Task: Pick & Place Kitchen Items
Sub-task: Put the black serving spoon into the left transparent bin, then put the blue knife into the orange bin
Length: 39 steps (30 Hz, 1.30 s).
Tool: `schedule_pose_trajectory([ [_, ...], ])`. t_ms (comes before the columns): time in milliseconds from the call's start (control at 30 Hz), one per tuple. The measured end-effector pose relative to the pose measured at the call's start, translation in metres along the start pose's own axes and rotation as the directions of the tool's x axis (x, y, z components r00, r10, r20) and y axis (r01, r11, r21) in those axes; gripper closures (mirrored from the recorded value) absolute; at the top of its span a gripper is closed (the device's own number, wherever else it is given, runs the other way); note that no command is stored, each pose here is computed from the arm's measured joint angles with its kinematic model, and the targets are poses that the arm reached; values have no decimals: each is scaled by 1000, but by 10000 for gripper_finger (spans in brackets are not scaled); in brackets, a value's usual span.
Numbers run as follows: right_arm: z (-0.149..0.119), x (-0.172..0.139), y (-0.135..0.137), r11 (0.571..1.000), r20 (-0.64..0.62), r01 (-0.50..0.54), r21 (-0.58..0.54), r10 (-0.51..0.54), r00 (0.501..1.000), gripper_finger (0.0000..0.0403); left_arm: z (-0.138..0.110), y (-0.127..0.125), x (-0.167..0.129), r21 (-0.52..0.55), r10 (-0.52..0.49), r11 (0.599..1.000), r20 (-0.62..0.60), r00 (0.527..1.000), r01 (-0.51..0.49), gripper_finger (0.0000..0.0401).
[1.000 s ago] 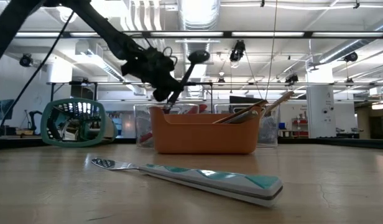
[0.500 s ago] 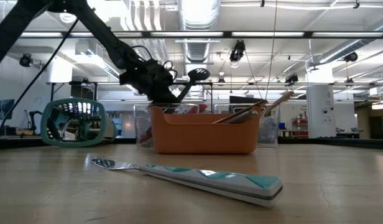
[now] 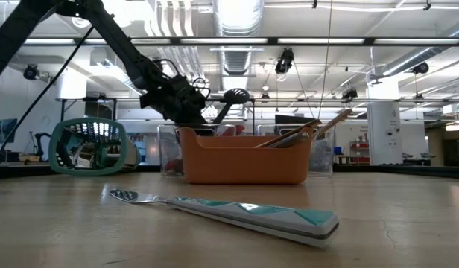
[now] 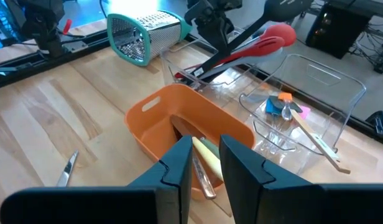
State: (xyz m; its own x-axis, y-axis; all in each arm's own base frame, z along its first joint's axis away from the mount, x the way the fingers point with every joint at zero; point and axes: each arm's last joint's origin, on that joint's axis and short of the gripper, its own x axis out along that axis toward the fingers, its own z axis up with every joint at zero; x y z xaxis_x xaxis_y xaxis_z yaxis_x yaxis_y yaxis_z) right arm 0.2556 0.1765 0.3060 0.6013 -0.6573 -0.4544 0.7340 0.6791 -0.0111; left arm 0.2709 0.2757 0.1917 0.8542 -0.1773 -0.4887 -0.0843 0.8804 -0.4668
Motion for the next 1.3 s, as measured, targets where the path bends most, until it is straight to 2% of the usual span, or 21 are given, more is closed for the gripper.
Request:
schedule_pose_trajectory([
  [100,0,0,0,1000,0,0,1,0,1000,325,0,1,0,0,35,999,-5,999,-35,373],
  [333,0,0,0,1000,-5,-2,4,2,1000,314,1,2,0,6,59,998,1,998,-59,279],
  [533,0,0,0,1000,-28,-6,6,7,1000,313,7,1,-2,15,59,998,12,998,-59,242],
  [767,-1,0,1,1000,-55,-12,14,13,998,327,46,-4,-19,49,77,996,84,994,-81,237],
  [867,-1,-1,1,999,-57,-12,35,14,998,333,67,-12,-31,25,81,996,96,992,-83,237],
  [1067,-2,-1,1,998,-59,-13,63,17,998,331,103,-54,-62,64,24,998,67,997,-29,237],
  [1200,-1,-1,6,994,-56,-38,98,43,998,323,108,-97,-79,161,-13,987,42,999,6,238],
  [1300,0,-1,13,992,-53,-83,96,88,995,318,102,-134,-92,241,-39,970,39,998,29,238],
])
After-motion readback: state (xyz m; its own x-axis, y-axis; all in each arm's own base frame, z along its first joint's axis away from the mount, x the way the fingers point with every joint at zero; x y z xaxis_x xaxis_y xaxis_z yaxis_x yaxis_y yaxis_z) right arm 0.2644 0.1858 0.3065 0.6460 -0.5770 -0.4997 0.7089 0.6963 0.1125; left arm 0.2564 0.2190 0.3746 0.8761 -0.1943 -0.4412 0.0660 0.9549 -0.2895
